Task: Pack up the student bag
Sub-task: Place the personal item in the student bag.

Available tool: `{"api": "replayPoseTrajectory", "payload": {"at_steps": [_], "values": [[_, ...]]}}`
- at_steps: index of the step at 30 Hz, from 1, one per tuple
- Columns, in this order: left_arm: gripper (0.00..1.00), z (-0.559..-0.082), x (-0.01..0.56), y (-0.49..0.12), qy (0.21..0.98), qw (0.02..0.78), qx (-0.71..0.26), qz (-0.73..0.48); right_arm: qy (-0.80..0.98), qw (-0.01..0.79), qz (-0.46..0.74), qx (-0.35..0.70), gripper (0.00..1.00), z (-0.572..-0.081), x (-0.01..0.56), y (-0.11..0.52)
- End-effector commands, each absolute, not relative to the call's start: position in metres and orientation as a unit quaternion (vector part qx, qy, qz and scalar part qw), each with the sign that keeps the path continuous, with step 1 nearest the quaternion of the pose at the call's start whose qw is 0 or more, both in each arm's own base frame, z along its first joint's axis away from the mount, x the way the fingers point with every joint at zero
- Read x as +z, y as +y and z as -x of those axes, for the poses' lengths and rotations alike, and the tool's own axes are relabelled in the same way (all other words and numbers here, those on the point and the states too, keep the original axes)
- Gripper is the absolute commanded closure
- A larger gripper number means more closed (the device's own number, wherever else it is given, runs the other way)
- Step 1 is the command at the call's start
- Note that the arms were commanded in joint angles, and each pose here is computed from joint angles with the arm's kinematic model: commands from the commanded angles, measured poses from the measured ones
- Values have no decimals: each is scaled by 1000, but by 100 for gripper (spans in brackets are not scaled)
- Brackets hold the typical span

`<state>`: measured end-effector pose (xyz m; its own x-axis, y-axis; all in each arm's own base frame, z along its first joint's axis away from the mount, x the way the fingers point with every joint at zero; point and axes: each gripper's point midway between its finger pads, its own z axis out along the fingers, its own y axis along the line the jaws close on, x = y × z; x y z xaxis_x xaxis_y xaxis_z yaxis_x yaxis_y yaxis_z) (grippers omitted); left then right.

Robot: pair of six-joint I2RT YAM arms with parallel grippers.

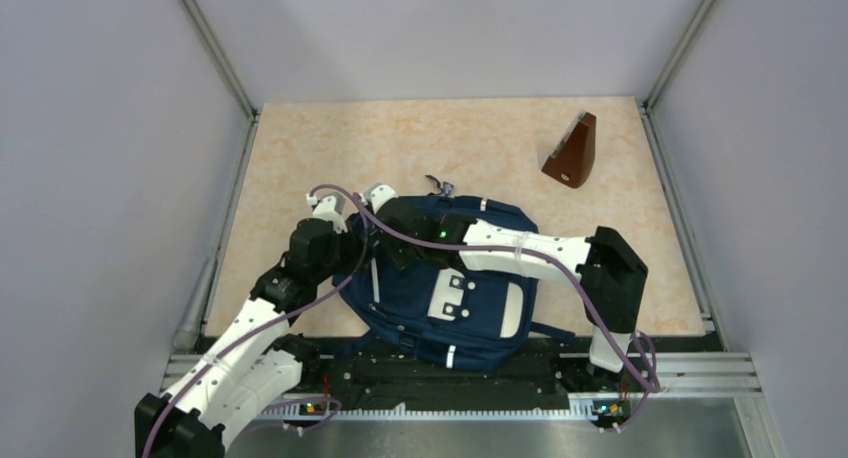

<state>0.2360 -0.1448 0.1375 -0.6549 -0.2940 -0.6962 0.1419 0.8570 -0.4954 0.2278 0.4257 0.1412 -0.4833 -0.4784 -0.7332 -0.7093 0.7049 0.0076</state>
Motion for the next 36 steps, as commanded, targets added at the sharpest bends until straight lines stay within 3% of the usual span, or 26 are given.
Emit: {"api": "replayPoseTrajectory", "payload": {"at_steps": [1,10,14,19,36], "values": [[100,-247,180,-153,827,478,-295,12,844,347,366,181,100,-215,153,434],[100,-241,194,-152,811,499,-305,-5,855,342,346,177,99,-220,152,437],[100,-241,191,-149,817,496,-295,3,847,360,336,199,80,-221,169,440],[100,-242,191,-149,818,493,-296,8,838,379,325,223,65,-219,185,437],[100,-251,238,-96,802,559,-192,91,807,486,234,242,36,-224,245,361]]}}
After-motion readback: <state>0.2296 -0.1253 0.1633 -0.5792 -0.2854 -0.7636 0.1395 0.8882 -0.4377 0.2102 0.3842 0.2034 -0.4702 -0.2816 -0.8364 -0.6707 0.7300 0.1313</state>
